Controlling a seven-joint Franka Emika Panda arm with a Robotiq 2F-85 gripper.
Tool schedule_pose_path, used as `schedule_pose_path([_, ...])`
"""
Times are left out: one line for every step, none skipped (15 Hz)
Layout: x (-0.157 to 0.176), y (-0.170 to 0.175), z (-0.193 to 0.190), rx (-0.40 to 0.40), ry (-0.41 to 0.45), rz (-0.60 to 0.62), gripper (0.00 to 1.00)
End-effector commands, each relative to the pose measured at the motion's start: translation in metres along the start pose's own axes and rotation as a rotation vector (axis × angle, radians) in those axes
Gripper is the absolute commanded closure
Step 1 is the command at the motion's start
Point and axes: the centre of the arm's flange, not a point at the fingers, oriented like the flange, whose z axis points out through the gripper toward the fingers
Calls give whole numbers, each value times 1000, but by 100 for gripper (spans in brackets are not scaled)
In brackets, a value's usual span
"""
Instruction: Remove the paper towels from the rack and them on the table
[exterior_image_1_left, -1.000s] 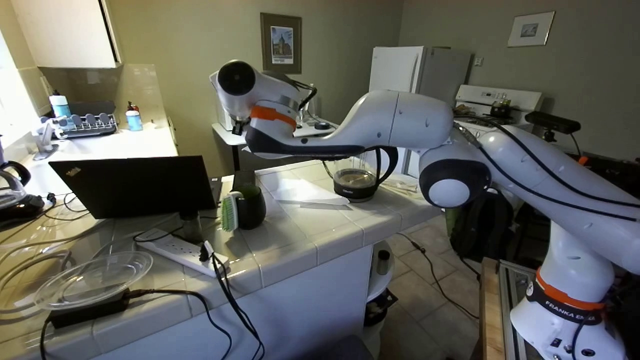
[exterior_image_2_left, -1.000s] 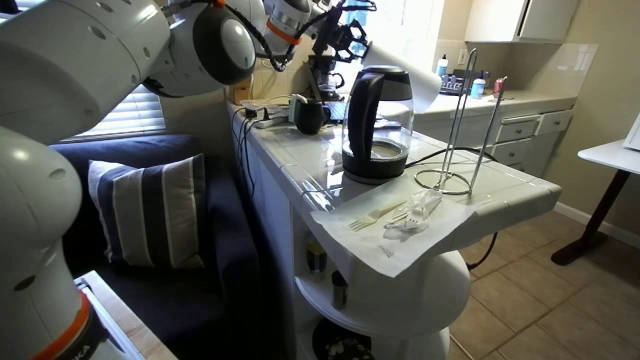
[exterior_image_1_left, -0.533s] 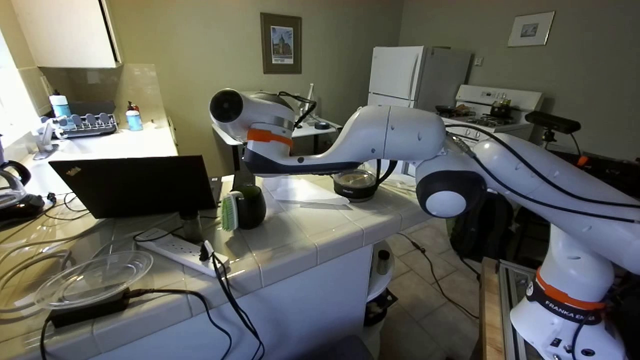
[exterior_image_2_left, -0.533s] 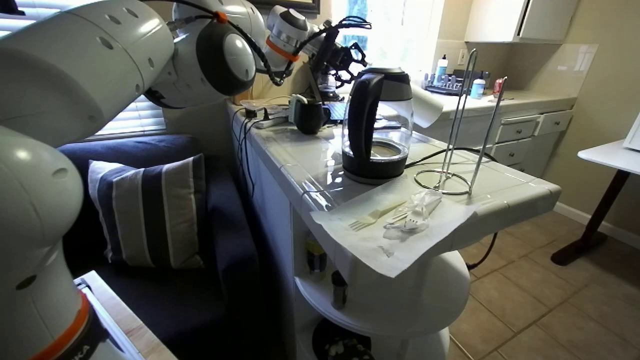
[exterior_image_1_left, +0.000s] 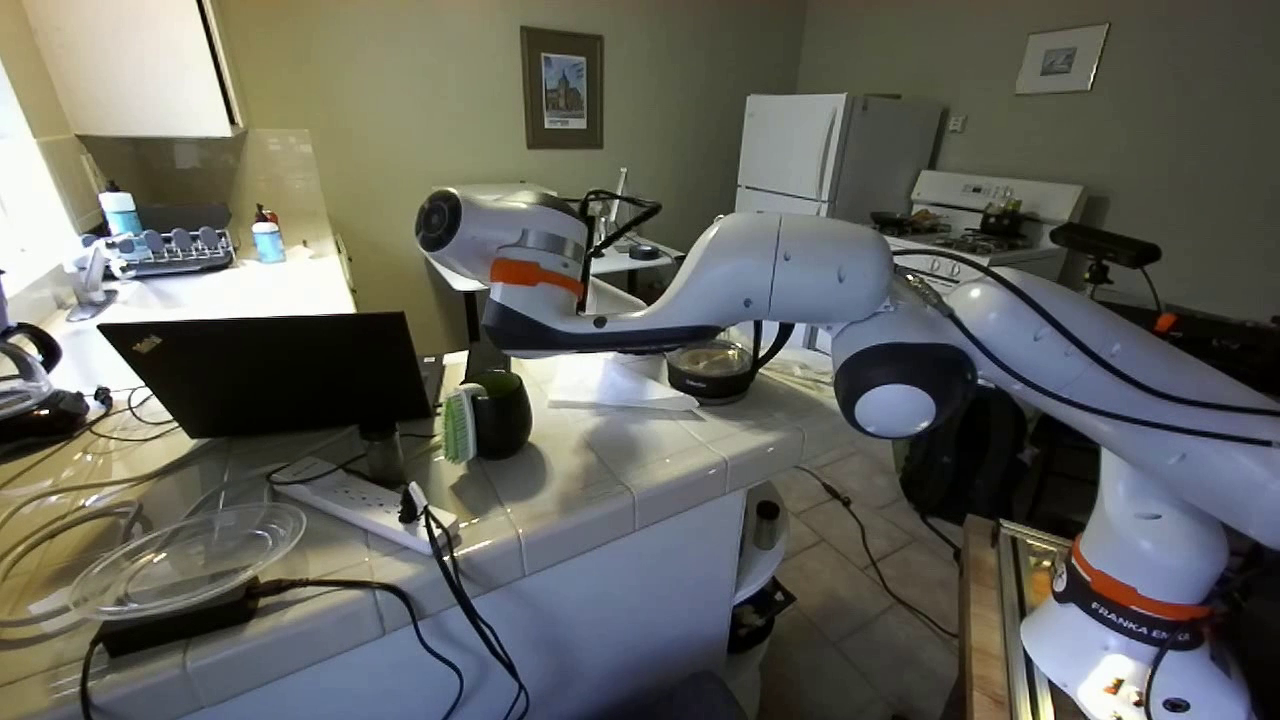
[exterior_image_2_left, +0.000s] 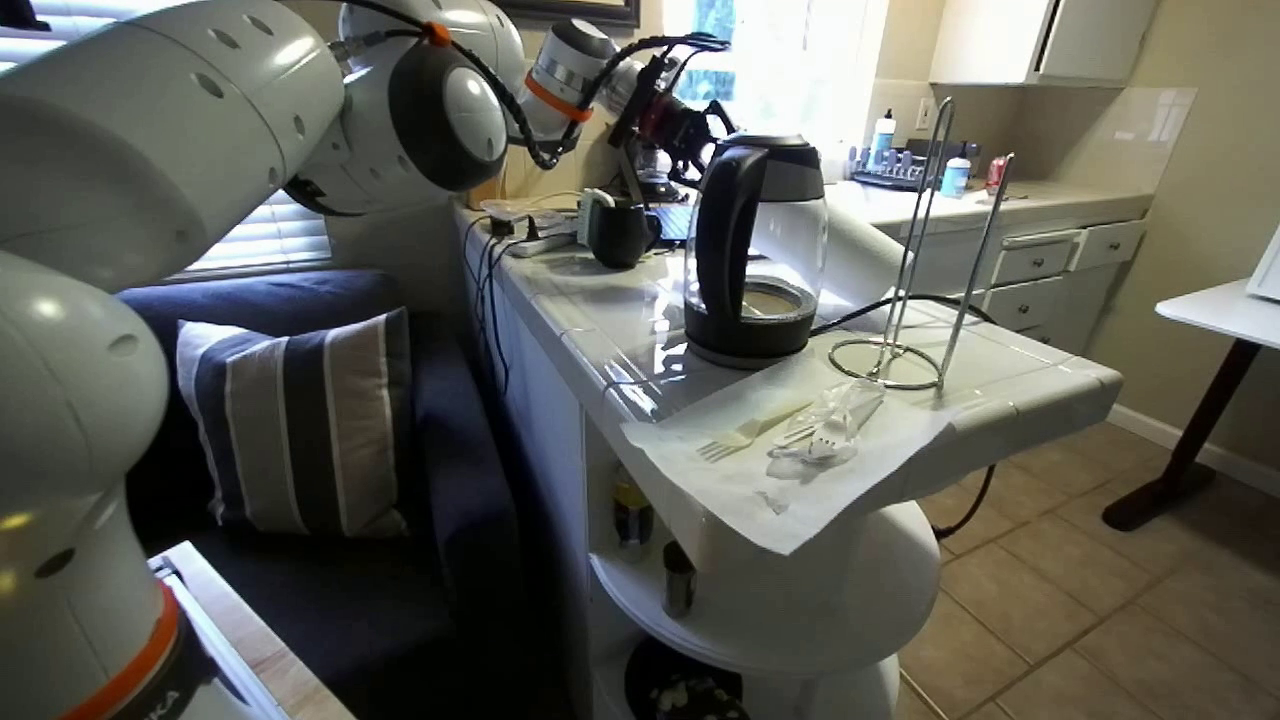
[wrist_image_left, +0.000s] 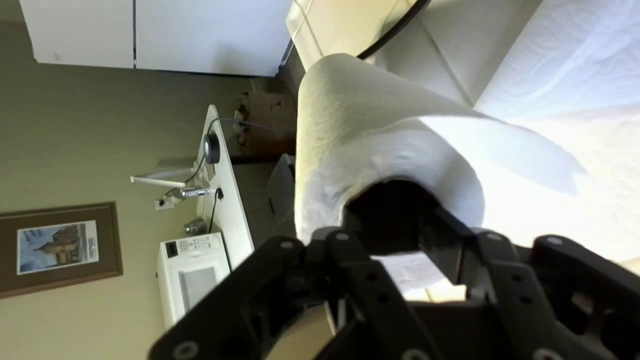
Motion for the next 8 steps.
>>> schedule_pose_path([-65,-9,18,12,-62,2,89])
schedule_pose_path([-65,-9,20,15,-72,1,95])
schedule_pose_path([-65,-10,21,18,-79,-1,100])
schedule_pose_path([-66,-10,21,19,-84,-2,100])
schedule_pose_path([-65,-10,22,22,-82,1,100])
schedule_pose_path([-65,-9,22,23,-83,1,100])
schedule_pose_path([-65,-10,22,31,-77,-1,100])
schedule_pose_path([-66,-10,20,39,-74,-2,100])
